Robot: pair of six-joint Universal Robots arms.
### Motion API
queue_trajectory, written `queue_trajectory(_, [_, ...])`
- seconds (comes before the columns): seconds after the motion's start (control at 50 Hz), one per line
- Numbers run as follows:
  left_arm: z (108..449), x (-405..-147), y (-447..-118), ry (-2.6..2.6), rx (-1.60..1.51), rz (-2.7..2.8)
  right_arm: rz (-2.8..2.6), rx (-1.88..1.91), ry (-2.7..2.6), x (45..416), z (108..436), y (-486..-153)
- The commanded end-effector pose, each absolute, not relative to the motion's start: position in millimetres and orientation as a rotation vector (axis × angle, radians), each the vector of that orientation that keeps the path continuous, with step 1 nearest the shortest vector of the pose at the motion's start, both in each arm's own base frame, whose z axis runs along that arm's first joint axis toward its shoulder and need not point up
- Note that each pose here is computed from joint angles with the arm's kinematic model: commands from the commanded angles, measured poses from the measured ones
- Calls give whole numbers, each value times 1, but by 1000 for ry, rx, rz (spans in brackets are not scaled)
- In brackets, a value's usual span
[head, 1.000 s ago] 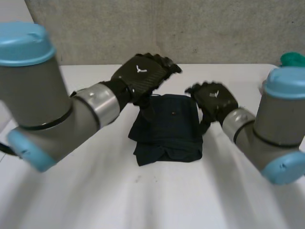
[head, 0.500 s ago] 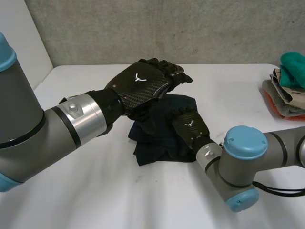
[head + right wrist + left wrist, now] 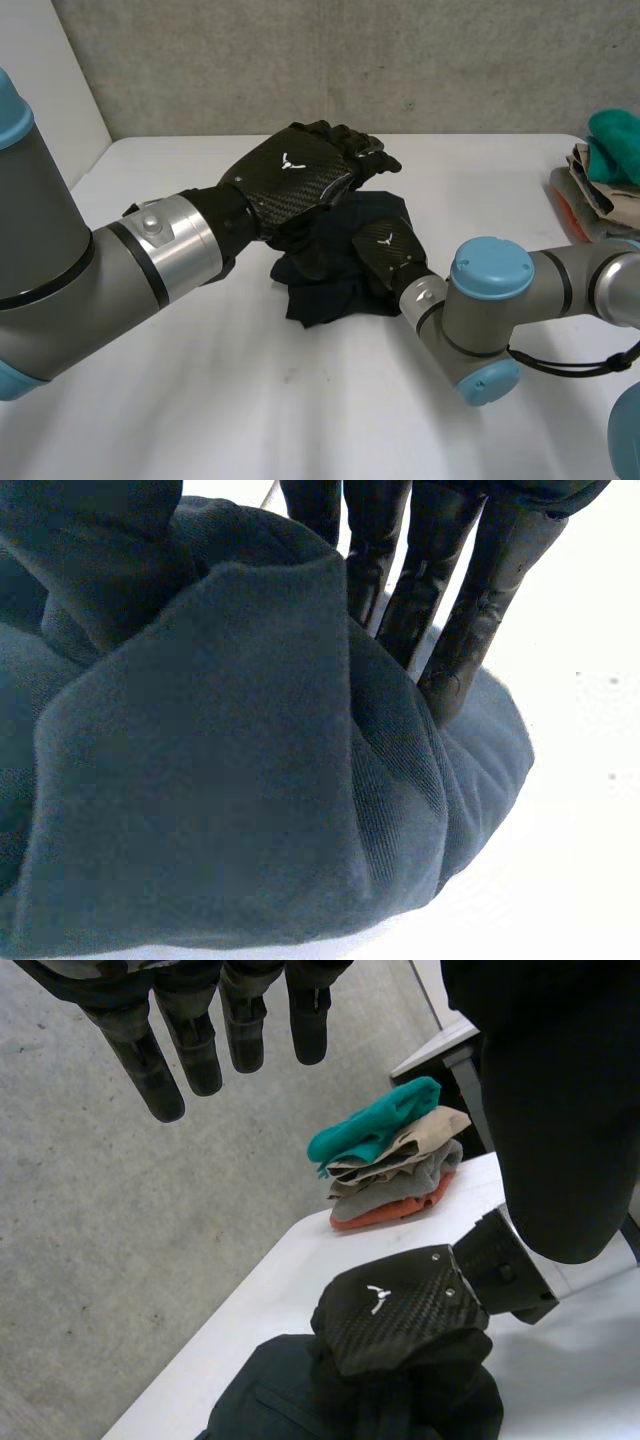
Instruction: Fold the laundry.
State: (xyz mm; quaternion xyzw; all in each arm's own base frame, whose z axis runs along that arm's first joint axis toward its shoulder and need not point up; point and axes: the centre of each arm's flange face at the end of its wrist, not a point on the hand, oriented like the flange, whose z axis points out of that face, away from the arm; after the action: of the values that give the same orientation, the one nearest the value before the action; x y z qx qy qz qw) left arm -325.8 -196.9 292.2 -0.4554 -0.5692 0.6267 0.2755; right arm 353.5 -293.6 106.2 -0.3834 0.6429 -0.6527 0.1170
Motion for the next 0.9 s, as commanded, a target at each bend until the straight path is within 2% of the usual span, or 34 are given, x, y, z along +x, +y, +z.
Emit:
queue_trajectory(0.02, [293,-325,-198,-1529,-1223,1690,-2012,-1083,1819,352,139,-304])
queue_trajectory(0.14, [296,-323,-201,-1531,-1214,1708,-2147,-1007,1819,322,173,-340])
queue_trajectory(0.26, [305,-318,-205,-1523,-1201,1749,-2239,-1008,1660,312,210,-363])
queue_trajectory(0.42, [306,-318,-206,-1519,-1183,1755,-2477,-907,1427,277,285,-414])
queue_trajectory(0.44, [306,-317,-207,-1523,-1175,1751,-2528,-871,1395,264,301,-423])
queue_trajectory(0.52, [307,-317,-207,-1523,-1163,1749,-2639,-792,1354,214,334,-451])
queue_trajectory(0.6, [309,-316,-207,-1521,-1161,1754,-2700,-753,1334,164,351,-473])
queue_trajectory(0.72, [311,-316,-205,-1514,-1161,1759,-2748,-705,1299,96,351,-502])
queue_trajectory(0.8, [312,-316,-203,-1508,-1161,1760,-2695,-693,1330,55,324,-519])
queue_trajectory(0.9, [312,-316,-200,-1504,-1165,1758,-2578,-700,1457,8,261,-531])
